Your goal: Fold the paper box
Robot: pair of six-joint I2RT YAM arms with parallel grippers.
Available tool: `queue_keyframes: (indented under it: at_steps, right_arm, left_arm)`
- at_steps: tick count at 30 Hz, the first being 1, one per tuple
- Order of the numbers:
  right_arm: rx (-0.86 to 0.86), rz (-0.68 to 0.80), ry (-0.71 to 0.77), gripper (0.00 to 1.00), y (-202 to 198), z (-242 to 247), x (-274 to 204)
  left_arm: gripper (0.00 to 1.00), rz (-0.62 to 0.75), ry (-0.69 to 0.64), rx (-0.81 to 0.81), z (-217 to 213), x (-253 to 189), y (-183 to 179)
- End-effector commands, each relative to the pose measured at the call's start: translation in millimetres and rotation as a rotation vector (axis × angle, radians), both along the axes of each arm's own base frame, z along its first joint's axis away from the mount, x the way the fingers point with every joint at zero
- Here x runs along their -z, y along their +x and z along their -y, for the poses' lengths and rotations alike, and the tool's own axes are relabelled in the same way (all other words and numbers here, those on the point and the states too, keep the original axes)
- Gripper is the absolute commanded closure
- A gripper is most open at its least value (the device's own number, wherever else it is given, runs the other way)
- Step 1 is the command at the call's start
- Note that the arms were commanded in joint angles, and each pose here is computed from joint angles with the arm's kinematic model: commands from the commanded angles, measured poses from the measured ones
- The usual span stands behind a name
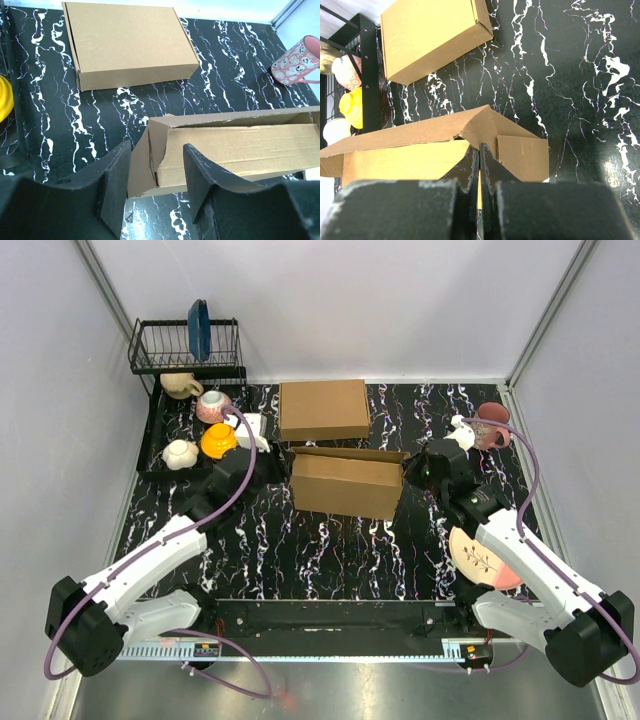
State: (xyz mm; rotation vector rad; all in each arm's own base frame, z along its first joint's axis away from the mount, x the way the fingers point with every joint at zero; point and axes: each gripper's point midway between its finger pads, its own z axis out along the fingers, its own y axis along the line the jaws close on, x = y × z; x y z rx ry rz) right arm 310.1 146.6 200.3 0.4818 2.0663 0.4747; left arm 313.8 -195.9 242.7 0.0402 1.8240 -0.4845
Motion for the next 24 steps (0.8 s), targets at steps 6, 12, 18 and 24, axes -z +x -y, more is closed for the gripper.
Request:
queue_keyframes:
  at_steps: [6, 12, 18, 24]
  right_arm:
    - [-0.106, -0.447, -0.210, 1.00, -83.4, 23.8, 101.5]
    - [-0.108, -0.447, -0.213, 1.00, -83.7, 24.1, 101.3]
    - [-0.109, -0.452, -0.217, 1.00, -84.2, 24.9, 103.2]
    - [-0.110, -0.451, -0.217, 1.00, -83.8, 24.2, 102.4]
  left_arm:
    - [0.56, 0.052, -0.023, 0.028, 8.3, -20.7, 14.1]
    - [0.62, 0.042, -0.015, 0.039, 13.2, -17.2, 21.5]
    - [0.70, 0.047, -0.011, 0.055, 17.4, -19.1, 25.9]
    - [0.85, 0.042, -0.008, 0.072, 21.0, -15.3, 26.1]
